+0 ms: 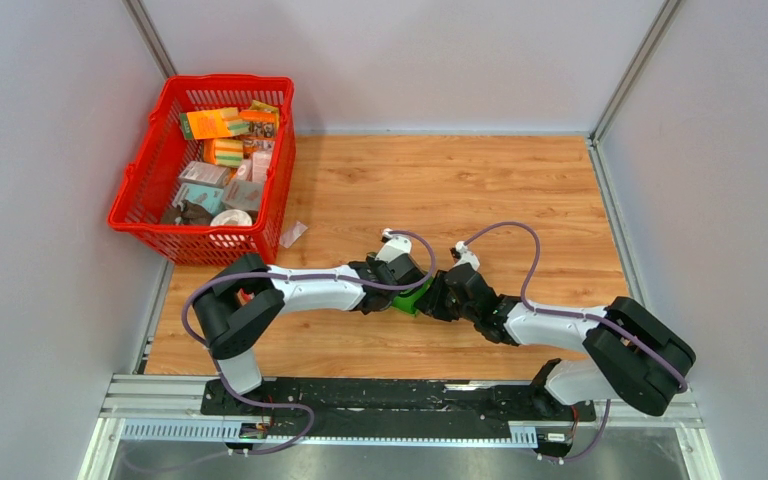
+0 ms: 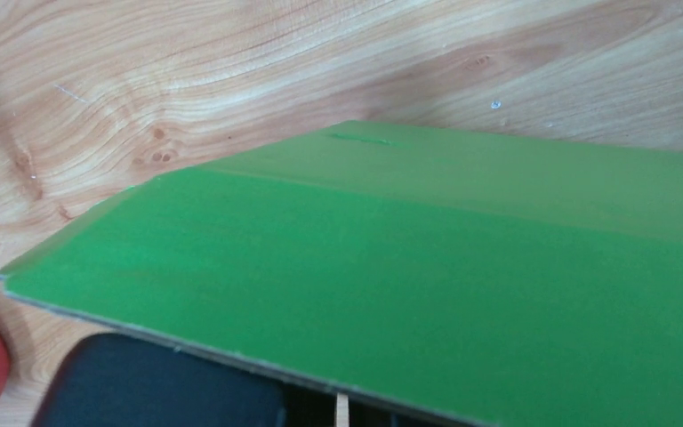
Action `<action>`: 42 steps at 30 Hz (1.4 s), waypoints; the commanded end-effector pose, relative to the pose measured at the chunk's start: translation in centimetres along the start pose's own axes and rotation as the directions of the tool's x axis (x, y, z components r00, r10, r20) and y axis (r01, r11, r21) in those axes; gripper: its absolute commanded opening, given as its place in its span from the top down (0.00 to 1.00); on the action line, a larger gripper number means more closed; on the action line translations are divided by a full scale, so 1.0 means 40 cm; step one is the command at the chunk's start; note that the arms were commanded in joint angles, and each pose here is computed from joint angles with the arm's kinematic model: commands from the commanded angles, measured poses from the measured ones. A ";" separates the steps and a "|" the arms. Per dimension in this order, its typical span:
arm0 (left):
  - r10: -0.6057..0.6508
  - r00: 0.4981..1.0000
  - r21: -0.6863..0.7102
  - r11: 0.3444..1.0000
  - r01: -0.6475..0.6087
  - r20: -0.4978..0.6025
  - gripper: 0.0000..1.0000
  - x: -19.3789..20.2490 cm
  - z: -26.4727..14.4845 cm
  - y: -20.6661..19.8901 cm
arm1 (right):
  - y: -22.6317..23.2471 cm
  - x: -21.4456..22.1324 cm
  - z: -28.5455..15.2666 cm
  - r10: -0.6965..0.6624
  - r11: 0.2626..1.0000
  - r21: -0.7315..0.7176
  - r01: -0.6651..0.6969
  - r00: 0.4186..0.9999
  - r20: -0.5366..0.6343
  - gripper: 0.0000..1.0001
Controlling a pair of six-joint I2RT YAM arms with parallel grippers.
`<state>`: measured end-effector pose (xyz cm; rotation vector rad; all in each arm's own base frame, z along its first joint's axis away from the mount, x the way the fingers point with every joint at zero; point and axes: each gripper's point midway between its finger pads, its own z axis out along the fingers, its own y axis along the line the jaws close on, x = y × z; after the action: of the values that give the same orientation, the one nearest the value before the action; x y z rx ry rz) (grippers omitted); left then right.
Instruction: Fold the paper box
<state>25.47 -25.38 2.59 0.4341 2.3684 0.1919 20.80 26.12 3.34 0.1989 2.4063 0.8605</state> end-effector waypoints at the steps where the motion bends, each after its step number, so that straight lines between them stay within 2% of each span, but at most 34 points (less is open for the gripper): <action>1: 0.023 0.998 -0.015 1.000 -0.024 -0.064 1.00 0.050 0.014 0.010 | 0.045 -0.031 0.000 0.004 0.999 -0.051 -0.002 0.999 0.038 0.79; 4: 0.009 0.998 0.062 0.998 -0.005 -0.068 0.97 0.050 0.009 -0.023 | 0.048 -0.030 0.000 -0.002 0.998 -0.058 0.004 0.999 0.035 0.78; 10: -0.054 0.998 0.136 0.989 0.059 -0.044 0.73 0.033 -0.034 -0.025 | 0.050 -0.034 -0.012 -0.025 0.998 -0.059 0.028 0.999 0.040 0.75; 14: -0.126 0.992 0.217 0.968 0.125 -0.009 0.64 -0.003 -0.076 -0.010 | 0.055 -0.040 -0.022 -0.038 0.997 -0.066 0.041 0.998 0.050 0.73; 16: -0.170 0.985 0.265 0.949 0.172 -0.029 0.60 -0.002 -0.078 -0.004 | 0.051 -0.043 -0.025 -0.046 0.997 -0.061 0.049 0.997 0.057 0.73; 18: -0.219 0.975 0.344 0.913 0.218 -0.037 0.58 -0.011 -0.091 -0.014 | 0.045 -0.042 -0.025 -0.052 0.997 -0.053 0.056 0.997 0.057 0.73; 20: -0.251 0.967 0.361 0.898 0.251 -0.048 0.58 -0.020 -0.088 0.000 | 0.047 -0.043 -0.025 -0.052 0.997 -0.056 0.055 0.997 0.059 0.73; 29: -0.245 0.967 0.342 0.905 0.254 -0.070 0.62 -0.021 -0.060 0.003 | 0.056 -0.043 -0.024 -0.055 0.996 -0.071 0.059 0.997 0.054 0.73; 36: -0.221 0.971 0.238 0.942 0.236 -0.090 0.74 0.017 0.007 0.017 | 0.058 -0.044 -0.023 -0.053 0.996 -0.074 0.057 0.997 0.058 0.73; 39: -0.184 0.979 0.164 0.967 0.195 -0.082 0.86 0.033 0.034 0.028 | 0.058 -0.041 -0.015 -0.047 0.996 -0.076 0.051 0.997 0.053 0.74; 40: -0.134 0.988 0.120 0.982 0.143 -0.075 0.93 0.050 0.036 0.021 | 0.054 -0.036 -0.010 -0.047 0.996 -0.072 0.050 0.998 0.044 0.75; 41: -0.098 0.994 -0.004 0.995 0.098 -0.053 0.96 0.037 0.031 0.064 | 0.054 -0.034 -0.008 -0.044 0.996 -0.072 0.047 0.998 0.040 0.75; 42: -0.069 0.996 -0.049 0.997 0.066 -0.059 1.00 0.042 0.030 0.072 | 0.056 -0.033 -0.008 -0.036 0.996 -0.076 0.039 0.998 0.042 0.75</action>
<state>25.59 -24.56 1.82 0.2853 2.4775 -0.1172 20.75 26.12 4.27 0.1422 2.3797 0.8710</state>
